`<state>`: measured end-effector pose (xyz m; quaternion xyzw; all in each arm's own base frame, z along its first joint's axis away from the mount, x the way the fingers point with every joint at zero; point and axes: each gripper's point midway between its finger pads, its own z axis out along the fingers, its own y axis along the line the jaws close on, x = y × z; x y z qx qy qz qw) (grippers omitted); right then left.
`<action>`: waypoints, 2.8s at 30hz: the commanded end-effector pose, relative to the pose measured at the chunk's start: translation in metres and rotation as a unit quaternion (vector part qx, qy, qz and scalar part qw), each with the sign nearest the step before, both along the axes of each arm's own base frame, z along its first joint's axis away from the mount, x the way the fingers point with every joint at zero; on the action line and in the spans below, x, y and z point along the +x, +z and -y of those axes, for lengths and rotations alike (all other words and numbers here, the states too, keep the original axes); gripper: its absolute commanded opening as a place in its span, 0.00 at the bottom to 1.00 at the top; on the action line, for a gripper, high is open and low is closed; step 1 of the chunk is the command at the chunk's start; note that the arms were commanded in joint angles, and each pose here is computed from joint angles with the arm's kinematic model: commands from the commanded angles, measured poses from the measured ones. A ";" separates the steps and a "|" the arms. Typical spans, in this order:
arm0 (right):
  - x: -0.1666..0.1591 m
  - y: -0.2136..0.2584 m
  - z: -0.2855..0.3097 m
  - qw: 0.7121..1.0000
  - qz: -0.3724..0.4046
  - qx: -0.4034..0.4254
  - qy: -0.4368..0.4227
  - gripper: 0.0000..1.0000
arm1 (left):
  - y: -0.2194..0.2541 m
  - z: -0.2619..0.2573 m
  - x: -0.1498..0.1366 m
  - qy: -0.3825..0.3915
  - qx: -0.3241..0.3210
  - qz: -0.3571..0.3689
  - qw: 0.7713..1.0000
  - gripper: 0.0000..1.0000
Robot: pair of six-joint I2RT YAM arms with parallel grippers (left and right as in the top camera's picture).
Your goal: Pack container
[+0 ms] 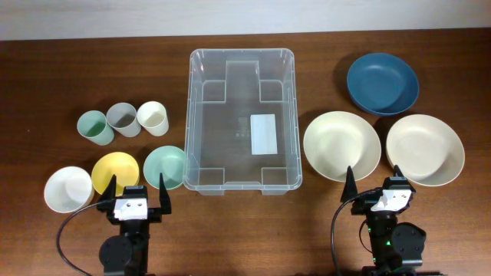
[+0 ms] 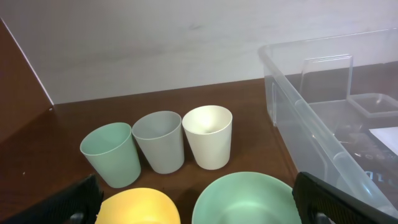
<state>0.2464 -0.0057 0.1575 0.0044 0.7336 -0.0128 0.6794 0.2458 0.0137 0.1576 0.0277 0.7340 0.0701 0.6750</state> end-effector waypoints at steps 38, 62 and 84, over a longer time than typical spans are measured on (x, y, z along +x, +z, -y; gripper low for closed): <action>-0.001 -0.001 0.014 0.999 -0.001 -0.022 -0.039 0.99 | 0.001 -0.007 -0.001 0.019 0.008 0.003 1.000 1.00; 0.021 0.068 0.022 0.987 -0.113 0.085 -0.077 0.99 | 0.093 0.015 0.030 -0.038 -0.073 -0.077 0.994 1.00; 0.009 0.016 0.213 0.788 -0.402 0.382 -0.268 0.99 | 0.080 0.012 0.070 -0.011 -0.088 -0.365 0.927 1.00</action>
